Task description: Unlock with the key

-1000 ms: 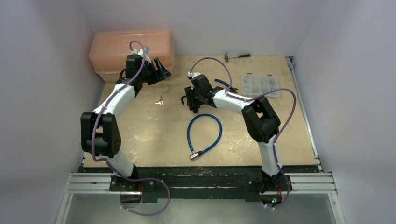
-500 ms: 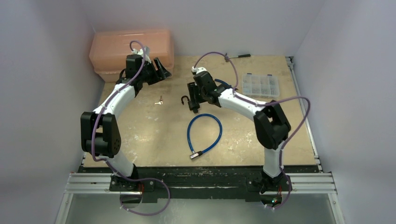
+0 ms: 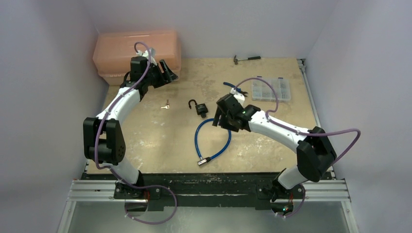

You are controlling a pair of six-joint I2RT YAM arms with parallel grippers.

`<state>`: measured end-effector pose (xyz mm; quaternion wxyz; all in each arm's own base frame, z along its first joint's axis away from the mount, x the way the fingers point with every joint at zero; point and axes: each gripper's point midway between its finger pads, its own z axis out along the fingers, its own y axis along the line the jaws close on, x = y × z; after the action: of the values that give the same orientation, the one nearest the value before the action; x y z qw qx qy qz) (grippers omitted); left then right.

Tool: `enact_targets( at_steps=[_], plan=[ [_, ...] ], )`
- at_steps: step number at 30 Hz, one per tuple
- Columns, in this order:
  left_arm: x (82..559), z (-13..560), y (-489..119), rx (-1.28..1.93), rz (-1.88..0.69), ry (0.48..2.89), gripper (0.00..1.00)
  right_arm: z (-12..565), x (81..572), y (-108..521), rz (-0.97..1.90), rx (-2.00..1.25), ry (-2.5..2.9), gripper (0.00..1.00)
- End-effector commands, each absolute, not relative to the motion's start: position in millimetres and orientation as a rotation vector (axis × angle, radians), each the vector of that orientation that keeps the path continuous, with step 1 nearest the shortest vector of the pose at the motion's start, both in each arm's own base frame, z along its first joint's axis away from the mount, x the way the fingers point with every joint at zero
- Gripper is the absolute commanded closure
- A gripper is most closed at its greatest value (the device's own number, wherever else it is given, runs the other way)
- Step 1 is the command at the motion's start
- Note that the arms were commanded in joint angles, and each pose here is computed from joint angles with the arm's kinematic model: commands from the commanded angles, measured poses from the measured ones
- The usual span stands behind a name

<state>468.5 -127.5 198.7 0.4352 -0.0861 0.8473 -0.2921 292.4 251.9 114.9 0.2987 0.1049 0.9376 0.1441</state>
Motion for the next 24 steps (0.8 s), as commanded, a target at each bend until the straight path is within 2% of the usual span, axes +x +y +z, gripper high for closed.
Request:
enact_targets(
  at_steps=[1, 6, 16, 20, 24],
  plan=[
    [469.7, 229.3, -122.2, -0.187, -0.717, 2.017, 0.37, 110.2, 249.7, 250.5, 0.345, 0.544, 2.542, 0.29],
    [469.8, 229.6, -121.5, -0.187, -0.712, 2.015, 0.37, 86.5, 222.0, 256.9, 0.269, 0.593, 2.647, 0.31],
    [469.9, 230.2, -120.5, -0.187, -0.704, 2.016, 0.37, 51.3, 202.4, 258.6, 0.198, 0.578, 2.730, 0.36],
    [470.0, 230.0, -120.1, -0.188, -0.702, 2.016, 0.37, 38.2, 199.3, 260.5, 0.174, 0.548, 2.755, 0.44],
    [470.5, 229.1, -120.0, -0.189, -0.701, 2.017, 0.37, 26.2, 195.6, 257.6, 0.125, 0.524, 2.781, 0.47]
  ],
)
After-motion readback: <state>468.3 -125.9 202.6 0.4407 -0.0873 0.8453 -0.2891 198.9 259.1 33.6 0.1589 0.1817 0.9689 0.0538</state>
